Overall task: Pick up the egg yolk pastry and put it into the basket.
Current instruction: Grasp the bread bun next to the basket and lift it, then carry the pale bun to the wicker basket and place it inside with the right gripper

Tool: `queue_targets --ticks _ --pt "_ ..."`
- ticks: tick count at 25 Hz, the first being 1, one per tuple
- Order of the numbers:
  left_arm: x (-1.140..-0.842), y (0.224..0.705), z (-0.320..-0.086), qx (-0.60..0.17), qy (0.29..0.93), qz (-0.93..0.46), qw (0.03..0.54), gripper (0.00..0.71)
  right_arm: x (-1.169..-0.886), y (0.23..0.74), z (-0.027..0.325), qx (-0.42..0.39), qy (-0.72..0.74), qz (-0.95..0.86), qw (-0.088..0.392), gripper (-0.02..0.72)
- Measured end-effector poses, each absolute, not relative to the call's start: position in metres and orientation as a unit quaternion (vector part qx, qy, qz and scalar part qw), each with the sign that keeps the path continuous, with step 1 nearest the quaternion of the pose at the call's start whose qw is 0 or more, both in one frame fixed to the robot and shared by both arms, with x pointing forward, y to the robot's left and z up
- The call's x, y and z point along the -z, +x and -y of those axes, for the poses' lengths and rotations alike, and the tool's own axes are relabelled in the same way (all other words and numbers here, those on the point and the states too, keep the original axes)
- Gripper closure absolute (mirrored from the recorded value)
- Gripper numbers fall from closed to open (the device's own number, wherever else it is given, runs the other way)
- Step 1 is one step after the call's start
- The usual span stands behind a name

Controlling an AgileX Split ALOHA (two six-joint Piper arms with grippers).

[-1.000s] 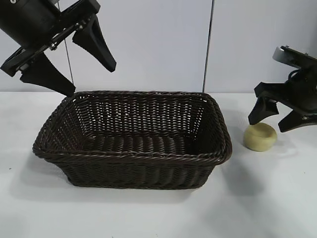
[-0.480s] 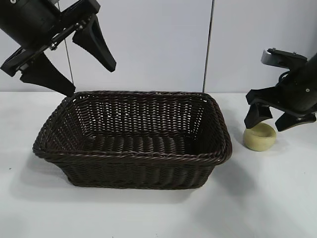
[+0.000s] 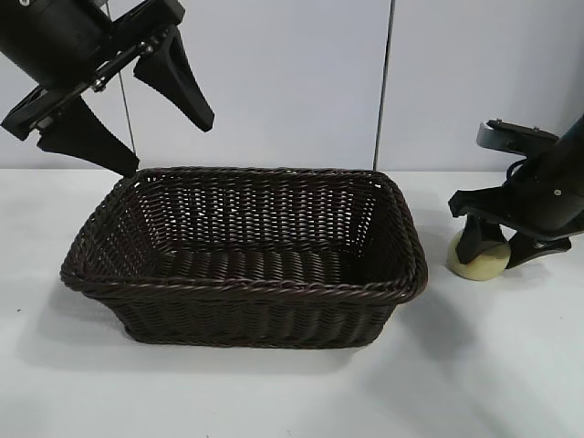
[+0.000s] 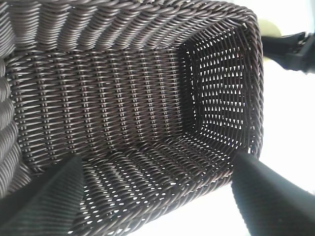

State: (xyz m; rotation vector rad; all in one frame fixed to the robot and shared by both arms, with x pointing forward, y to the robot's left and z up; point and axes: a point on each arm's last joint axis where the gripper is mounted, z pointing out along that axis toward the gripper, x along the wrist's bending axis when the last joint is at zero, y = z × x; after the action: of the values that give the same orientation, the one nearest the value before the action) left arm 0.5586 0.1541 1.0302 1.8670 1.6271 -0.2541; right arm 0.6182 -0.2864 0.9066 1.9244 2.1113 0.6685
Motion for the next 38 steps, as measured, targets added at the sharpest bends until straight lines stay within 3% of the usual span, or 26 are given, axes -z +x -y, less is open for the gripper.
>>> queue_targets --ticks 15,19,24,33,38 --pt "-1.030 0.559 -0.154 0.096 0.710 -0.619 0.321 0.114 -1.026 0.573 0.274 -0.301 0.600 -0.734 0.105 0.640" --pt "-1.030 0.559 -0.154 0.096 0.710 -0.619 0.321 0.114 -1.045 0.561 0.269 -0.326 0.597 -0.727 0.089 0.641" --pt "-1.030 0.559 -0.154 0.096 0.710 -0.619 0.321 0.114 -1.048 0.557 0.257 -0.345 0.595 -0.724 0.051 0.641" --pt "-1.030 0.559 -0.154 0.096 0.710 -0.619 0.321 0.114 -1.051 0.544 0.181 -0.370 0.525 -0.766 0.034 0.641" --pt "-1.030 0.559 -0.154 0.096 0.710 -0.619 0.321 0.114 -1.030 0.540 0.146 -0.355 0.503 -0.788 0.003 0.641"
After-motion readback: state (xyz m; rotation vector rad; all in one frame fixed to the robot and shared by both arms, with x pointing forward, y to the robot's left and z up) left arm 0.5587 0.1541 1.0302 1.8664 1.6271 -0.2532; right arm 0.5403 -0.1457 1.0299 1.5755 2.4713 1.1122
